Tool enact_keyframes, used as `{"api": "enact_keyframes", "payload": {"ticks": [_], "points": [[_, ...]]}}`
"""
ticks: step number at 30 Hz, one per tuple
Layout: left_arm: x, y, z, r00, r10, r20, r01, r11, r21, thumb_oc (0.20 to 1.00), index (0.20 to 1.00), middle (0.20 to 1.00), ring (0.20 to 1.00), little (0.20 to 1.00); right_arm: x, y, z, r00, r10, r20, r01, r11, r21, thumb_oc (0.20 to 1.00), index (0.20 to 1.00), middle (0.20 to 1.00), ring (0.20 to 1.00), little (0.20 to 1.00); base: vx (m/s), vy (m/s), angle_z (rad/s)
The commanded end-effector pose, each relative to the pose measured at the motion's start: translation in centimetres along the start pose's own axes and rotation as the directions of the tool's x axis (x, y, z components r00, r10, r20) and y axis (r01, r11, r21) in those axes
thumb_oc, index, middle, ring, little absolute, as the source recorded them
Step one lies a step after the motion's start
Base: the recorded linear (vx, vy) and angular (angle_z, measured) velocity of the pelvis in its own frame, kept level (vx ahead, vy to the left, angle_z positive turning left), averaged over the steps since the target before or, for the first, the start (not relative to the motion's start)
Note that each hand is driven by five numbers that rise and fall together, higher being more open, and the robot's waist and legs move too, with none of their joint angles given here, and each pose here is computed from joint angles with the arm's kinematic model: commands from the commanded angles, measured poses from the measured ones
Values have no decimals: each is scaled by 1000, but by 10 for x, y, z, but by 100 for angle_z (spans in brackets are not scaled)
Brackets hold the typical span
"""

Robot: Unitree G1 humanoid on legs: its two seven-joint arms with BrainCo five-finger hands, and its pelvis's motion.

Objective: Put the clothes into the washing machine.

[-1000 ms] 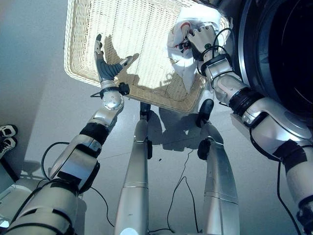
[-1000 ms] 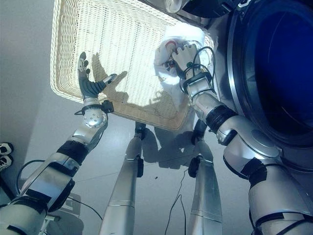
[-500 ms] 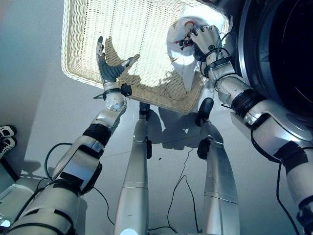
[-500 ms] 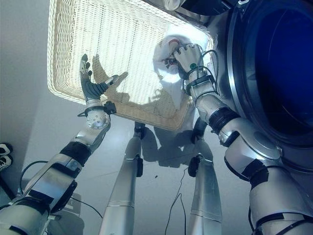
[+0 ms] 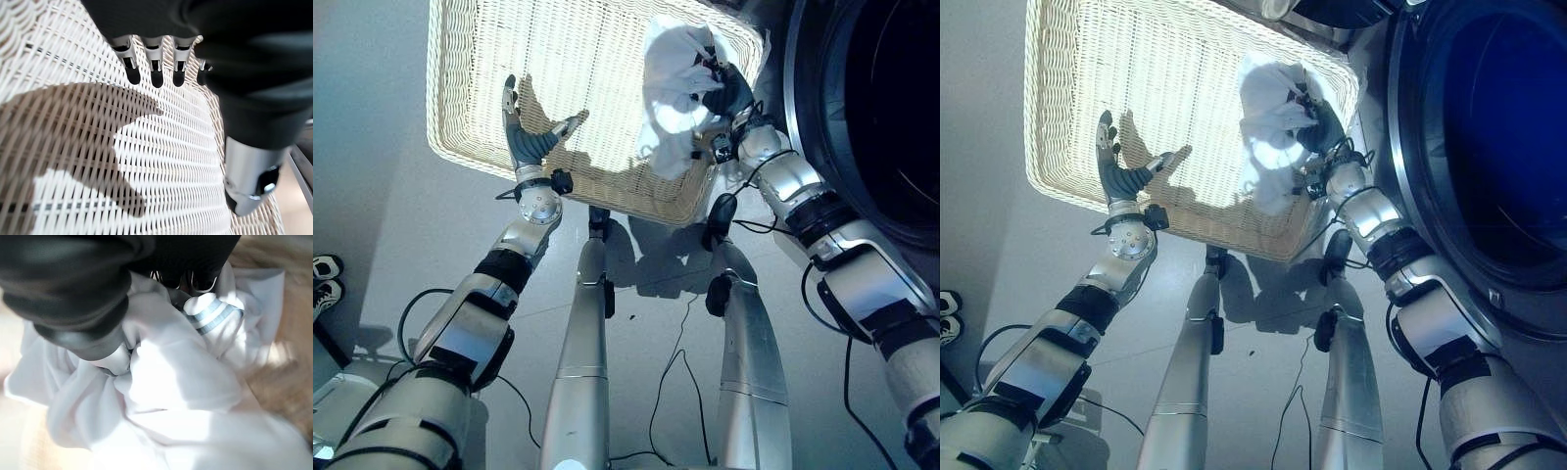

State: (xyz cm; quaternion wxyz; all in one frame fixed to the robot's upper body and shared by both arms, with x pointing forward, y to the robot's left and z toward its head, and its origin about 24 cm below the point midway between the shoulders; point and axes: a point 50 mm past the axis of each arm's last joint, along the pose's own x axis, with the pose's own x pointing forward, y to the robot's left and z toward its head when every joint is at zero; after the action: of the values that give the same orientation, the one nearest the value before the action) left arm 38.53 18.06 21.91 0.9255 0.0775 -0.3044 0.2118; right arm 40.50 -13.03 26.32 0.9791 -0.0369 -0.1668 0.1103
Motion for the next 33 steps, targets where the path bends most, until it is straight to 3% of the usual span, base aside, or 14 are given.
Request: {"api": "enact_keyframes", "payload": {"ticks": [1, 6, 10, 16, 22, 24, 27, 33], "points": [[3, 7, 7, 997, 73, 24, -71, 995, -76, 1000, 1000, 1000, 1000, 1000, -14, 26, -32, 986, 165, -39, -153, 965, 212, 200, 200, 200, 200, 200, -2, 28, -3], [0, 5, 7, 997, 77, 17, -75, 994, -76, 1000, 1000, 1000, 1000, 1000, -18, 35, -24, 955, 286, 79, -288, 831, 476, 200, 200, 200, 200, 200, -1, 8, -1], [-1, 7, 5, 997, 81, 15, -80, 994, -74, 1000, 1000, 1000, 1000, 1000, -22, 37, -16, 925, 327, 193, -377, 728, 572, 200, 200, 200, 200, 200, 0, 0, 0], [-2, 18, 0, 995, 94, 23, -92, 994, -59, 1000, 1000, 1000, 1000, 1000, -31, 14, 7, 865, 238, 441, -486, 610, 625, 200, 200, 200, 200, 200, 0, 0, 0], [-3, 23, -2, 995, 101, 25, -100, 994, -53, 1000, 1000, 1000, 1000, 1000, -37, -2, 20, 833, 157, 530, -506, 604, 616, 200, 200, 200, 200, 200, 0, 0, 0], [-1, 33, -4, 993, 116, 28, -115, 993, -37, 1000, 1000, 1000, 1000, 1000, -48, -36, 32, 790, -17, 613, -481, 604, 635, 200, 200, 200, 200, 200, 0, 0, 0], [2, 38, -4, 991, 128, 30, -127, 991, -30, 1000, 1000, 1000, 1000, 1000, -52, -60, 34, 799, -174, 576, -364, 622, 693, 200, 200, 200, 200, 200, 0, 0, 0], [4, 46, -7, 988, 149, 29, -149, 989, -22, 1000, 1000, 1000, 1000, 1000, -66, -113, 20, 765, -455, 456, -152, 559, 815, 200, 200, 200, 200, 200, -4, 13, -7]]}}
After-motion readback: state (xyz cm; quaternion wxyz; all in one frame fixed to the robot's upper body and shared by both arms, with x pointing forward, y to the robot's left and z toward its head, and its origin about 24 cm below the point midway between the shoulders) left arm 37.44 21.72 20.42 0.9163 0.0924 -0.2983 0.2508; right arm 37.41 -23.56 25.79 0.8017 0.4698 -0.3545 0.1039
